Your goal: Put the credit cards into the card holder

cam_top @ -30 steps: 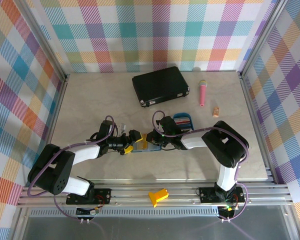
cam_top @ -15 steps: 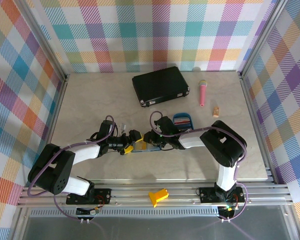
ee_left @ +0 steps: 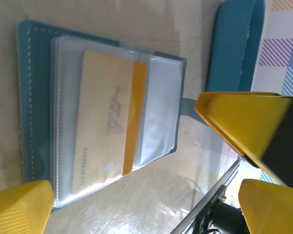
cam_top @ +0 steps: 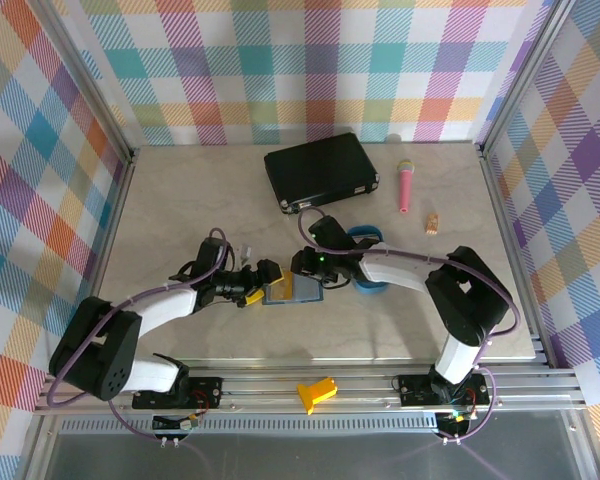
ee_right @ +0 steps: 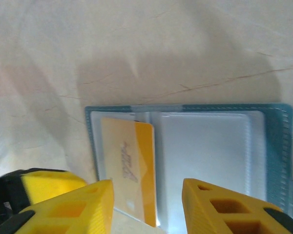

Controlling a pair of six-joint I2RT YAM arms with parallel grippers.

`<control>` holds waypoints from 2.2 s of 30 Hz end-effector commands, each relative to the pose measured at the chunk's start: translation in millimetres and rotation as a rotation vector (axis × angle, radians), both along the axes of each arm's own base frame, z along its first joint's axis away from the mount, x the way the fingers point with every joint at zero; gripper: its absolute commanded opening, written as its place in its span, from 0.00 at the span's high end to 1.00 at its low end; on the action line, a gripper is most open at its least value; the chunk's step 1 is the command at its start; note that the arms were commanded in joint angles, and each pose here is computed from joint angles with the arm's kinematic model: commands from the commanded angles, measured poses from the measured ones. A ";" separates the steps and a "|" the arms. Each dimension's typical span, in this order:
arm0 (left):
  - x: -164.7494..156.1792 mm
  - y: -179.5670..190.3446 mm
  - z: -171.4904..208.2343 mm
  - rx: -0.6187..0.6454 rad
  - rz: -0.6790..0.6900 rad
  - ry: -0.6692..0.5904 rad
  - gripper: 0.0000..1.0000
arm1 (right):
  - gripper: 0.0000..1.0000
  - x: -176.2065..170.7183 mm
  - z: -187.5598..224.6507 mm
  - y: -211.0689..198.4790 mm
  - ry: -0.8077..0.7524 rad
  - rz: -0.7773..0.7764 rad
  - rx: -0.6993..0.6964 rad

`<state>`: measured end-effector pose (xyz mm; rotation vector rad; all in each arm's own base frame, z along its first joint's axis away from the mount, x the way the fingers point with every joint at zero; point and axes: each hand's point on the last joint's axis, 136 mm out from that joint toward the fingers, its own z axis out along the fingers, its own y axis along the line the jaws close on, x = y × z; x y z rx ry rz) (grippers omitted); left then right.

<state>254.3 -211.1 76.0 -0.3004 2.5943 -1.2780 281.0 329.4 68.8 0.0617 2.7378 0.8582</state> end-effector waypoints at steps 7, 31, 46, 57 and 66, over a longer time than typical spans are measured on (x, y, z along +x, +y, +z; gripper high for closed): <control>-21.2 47.6 6.8 0.327 0.028 0.025 0.08 | 0.59 -16.6 17.3 -2.2 0.007 0.085 -0.174; -37.1 52.5 7.2 0.342 -0.063 0.000 0.06 | 0.54 -10.6 -16.6 41.8 0.120 0.172 -0.228; -38.1 51.4 7.4 0.332 -0.070 -0.006 0.06 | 0.55 -12.4 -29.9 43.0 0.158 0.166 -0.241; -37.8 51.2 6.9 0.330 -0.068 -0.005 0.06 | 0.57 -14.2 -33.5 48.7 0.171 0.186 -0.220; -38.0 49.5 6.8 0.322 -0.073 0.001 0.05 | 0.60 -15.6 -32.9 53.1 0.172 0.201 -0.205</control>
